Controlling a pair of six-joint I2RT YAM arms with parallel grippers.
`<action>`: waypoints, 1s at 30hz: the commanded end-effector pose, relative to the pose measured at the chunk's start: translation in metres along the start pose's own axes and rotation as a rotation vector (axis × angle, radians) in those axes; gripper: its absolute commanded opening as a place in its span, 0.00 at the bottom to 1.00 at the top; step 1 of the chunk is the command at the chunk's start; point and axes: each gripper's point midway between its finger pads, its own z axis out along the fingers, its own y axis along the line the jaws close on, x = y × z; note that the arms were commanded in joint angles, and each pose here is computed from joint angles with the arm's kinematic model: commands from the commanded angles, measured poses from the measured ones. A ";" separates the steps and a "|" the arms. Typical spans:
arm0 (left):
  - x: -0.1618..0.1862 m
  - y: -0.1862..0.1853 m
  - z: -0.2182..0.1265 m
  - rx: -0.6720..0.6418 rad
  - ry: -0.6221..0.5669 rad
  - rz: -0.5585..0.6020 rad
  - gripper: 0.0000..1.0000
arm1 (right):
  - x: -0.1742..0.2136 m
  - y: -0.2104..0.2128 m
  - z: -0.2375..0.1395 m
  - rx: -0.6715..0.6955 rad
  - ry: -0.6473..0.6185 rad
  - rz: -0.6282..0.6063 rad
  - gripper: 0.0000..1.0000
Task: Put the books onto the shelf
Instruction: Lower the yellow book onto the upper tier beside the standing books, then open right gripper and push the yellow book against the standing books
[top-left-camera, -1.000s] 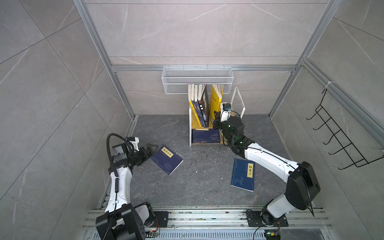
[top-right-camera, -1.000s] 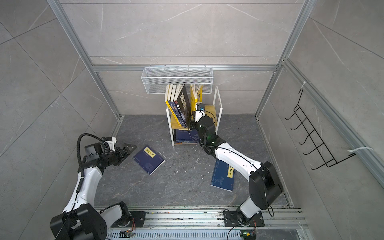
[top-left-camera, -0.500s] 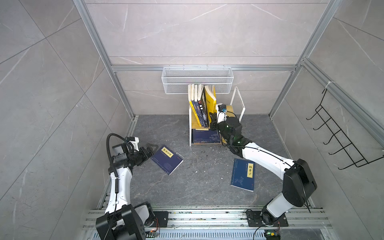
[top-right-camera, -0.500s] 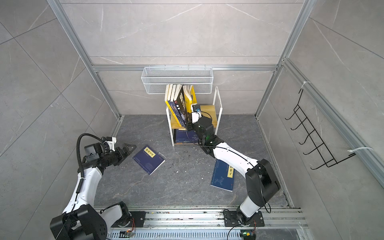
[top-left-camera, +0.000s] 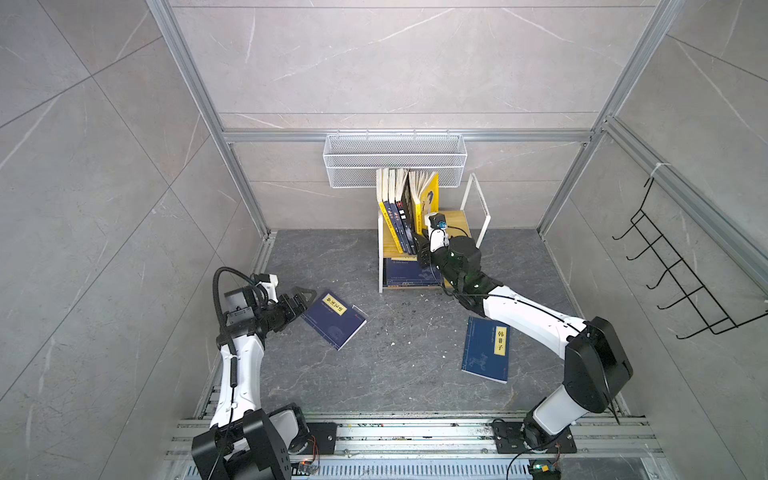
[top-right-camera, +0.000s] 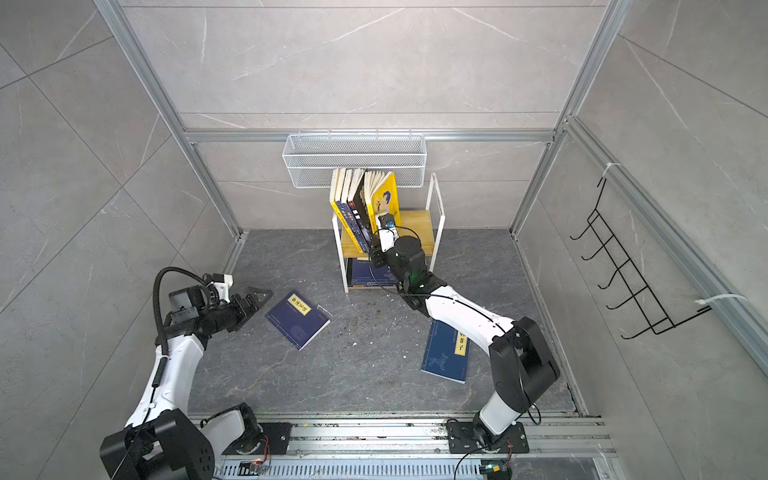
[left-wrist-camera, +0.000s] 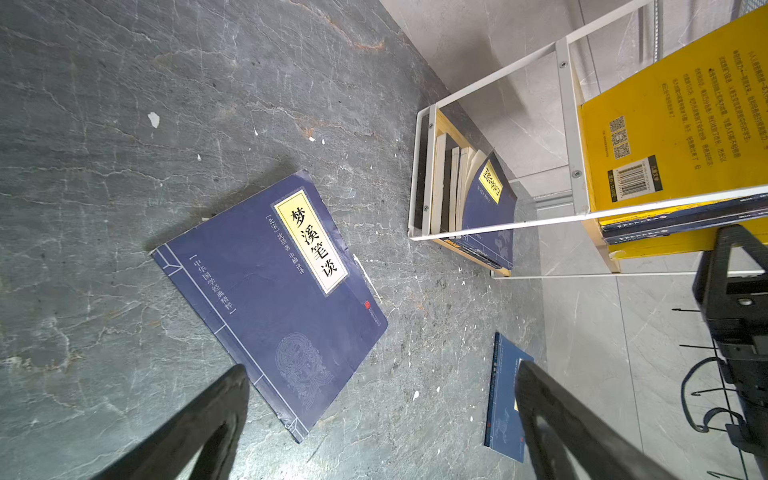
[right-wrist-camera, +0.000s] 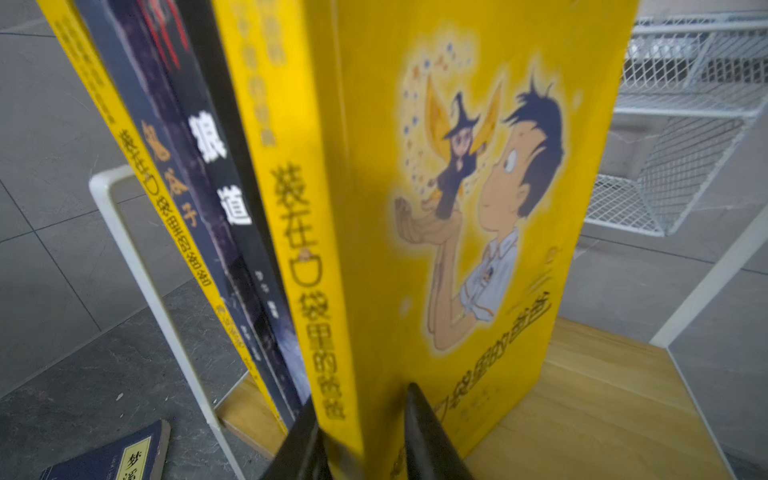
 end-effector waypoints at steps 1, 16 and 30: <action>-0.009 -0.017 -0.008 0.041 -0.026 0.053 1.00 | 0.017 0.004 0.000 -0.020 0.046 -0.017 0.36; -0.009 -0.016 -0.009 0.039 -0.031 0.050 1.00 | 0.017 0.010 -0.037 -0.087 0.118 -0.098 0.59; -0.008 -0.015 -0.007 0.043 -0.021 0.038 1.00 | 0.042 -0.052 -0.032 0.092 0.304 -0.023 0.52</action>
